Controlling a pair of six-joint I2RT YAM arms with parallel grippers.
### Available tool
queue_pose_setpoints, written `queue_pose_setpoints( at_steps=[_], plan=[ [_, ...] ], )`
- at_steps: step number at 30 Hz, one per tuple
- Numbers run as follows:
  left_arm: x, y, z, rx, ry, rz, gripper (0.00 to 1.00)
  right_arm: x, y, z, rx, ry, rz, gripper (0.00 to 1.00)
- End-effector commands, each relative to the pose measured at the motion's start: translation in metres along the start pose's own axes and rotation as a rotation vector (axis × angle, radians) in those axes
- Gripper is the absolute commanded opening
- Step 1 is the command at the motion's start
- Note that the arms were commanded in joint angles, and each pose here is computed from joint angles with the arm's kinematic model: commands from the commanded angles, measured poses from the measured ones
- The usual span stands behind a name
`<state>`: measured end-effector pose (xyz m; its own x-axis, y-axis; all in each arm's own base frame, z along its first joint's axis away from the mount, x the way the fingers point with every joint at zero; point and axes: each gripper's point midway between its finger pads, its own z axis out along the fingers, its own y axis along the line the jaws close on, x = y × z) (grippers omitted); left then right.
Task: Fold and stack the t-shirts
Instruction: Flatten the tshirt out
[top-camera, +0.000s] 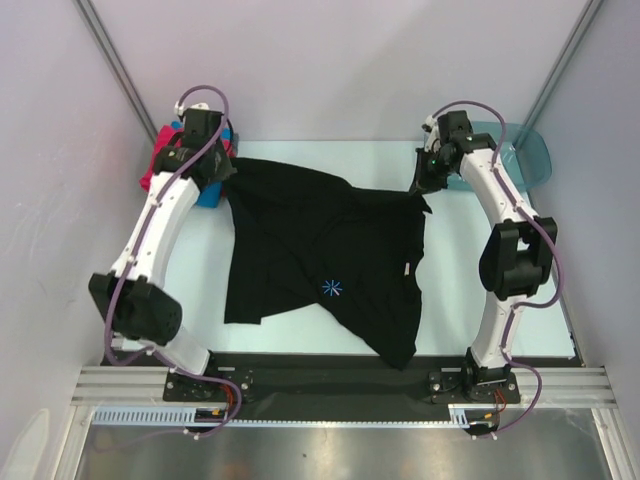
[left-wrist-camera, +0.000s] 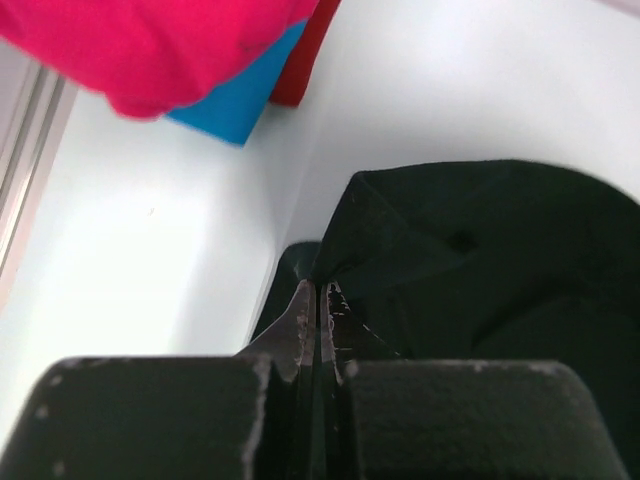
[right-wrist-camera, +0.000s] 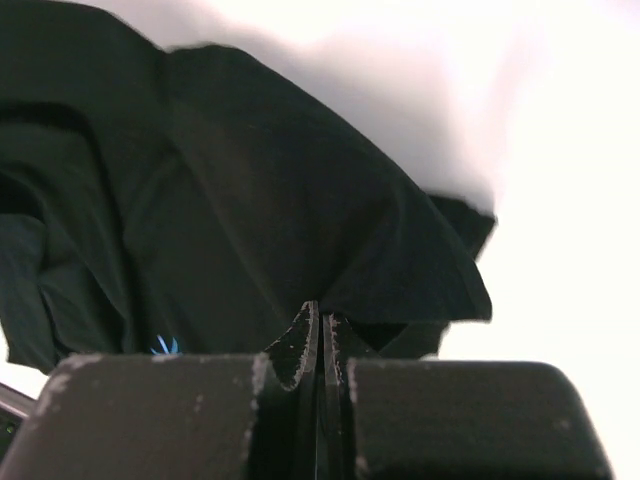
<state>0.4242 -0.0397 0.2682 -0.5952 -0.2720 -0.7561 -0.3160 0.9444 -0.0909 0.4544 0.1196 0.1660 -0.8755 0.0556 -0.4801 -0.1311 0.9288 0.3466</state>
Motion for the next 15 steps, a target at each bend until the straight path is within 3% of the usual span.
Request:
queue_pose_setpoints(
  at_steps=[1,8,15],
  plan=[
    [0.022,0.012,-0.026,0.017,0.05,-0.014,0.0,0.037,-0.016,-0.012,0.109,0.112,0.009,0.0],
    [0.088,0.024,-0.056,0.07,0.211,-0.072,0.0,0.097,-0.022,-0.016,0.208,0.269,0.057,0.0],
    [0.166,0.06,-0.083,-0.024,0.435,-0.055,0.0,0.138,-0.012,-0.027,0.244,0.413,0.094,0.0]
  ],
)
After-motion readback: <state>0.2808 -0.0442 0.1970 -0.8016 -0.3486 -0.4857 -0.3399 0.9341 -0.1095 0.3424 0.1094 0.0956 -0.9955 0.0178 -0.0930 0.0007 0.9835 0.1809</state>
